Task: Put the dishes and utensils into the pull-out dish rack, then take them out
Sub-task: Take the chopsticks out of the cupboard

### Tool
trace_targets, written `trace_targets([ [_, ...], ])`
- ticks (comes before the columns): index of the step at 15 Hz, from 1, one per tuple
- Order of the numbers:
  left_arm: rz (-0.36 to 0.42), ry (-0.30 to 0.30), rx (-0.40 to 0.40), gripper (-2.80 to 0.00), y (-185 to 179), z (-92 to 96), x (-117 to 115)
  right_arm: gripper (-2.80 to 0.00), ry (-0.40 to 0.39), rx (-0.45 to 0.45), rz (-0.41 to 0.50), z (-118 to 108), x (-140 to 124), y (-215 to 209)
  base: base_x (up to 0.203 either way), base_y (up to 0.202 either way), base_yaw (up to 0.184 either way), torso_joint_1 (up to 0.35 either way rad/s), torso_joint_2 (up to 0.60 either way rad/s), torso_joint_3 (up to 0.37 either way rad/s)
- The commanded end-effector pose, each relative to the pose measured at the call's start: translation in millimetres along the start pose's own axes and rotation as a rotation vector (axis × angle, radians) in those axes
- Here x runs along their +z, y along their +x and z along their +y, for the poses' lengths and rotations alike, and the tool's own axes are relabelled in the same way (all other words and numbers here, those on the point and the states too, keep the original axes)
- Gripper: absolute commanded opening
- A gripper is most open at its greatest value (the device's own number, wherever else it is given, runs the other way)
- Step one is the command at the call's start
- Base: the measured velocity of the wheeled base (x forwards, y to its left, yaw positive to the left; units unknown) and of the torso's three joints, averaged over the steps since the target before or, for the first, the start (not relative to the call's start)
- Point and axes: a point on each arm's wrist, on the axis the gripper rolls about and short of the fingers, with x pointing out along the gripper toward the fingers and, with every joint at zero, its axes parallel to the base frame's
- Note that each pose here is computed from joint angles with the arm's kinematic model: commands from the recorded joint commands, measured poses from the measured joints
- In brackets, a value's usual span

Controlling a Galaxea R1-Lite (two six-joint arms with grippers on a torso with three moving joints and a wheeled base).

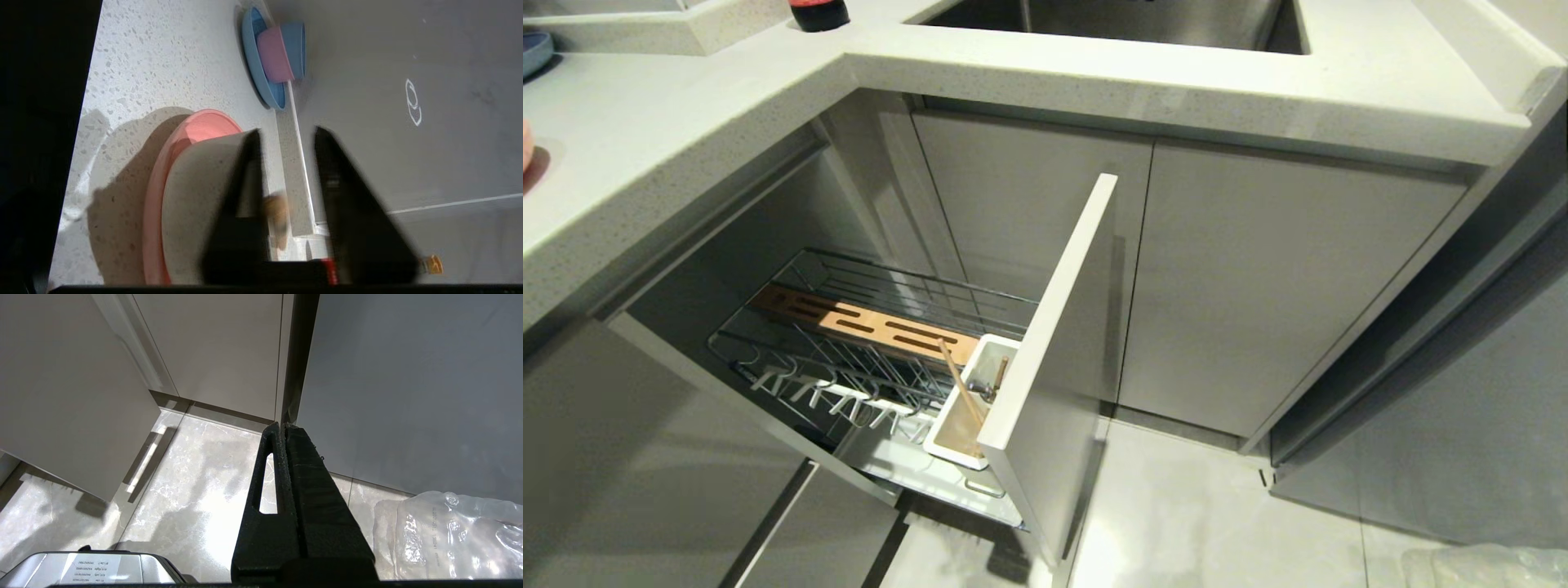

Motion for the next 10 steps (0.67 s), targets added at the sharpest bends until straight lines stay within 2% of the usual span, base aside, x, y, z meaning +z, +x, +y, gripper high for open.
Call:
trace_targets([
  [1, 0.001, -0.008, -0.003, 0.0, 0.0, -0.4, 0.2, -2.8, -0.001, 0.001, -0.001, 0.0, -0.1, 0.0, 0.0, 0.0, 0.0, 0.0, 0.0, 0.0],
  [10, -0.004, -0.005, -0.003, 0.0, -0.1, -2.4, 0.5, -2.8, -0.001, 0.001, -0.001, 0.0, -0.1, 0.0, 0.0, 0.0, 0.0, 0.0, 0.0, 0.0],
])
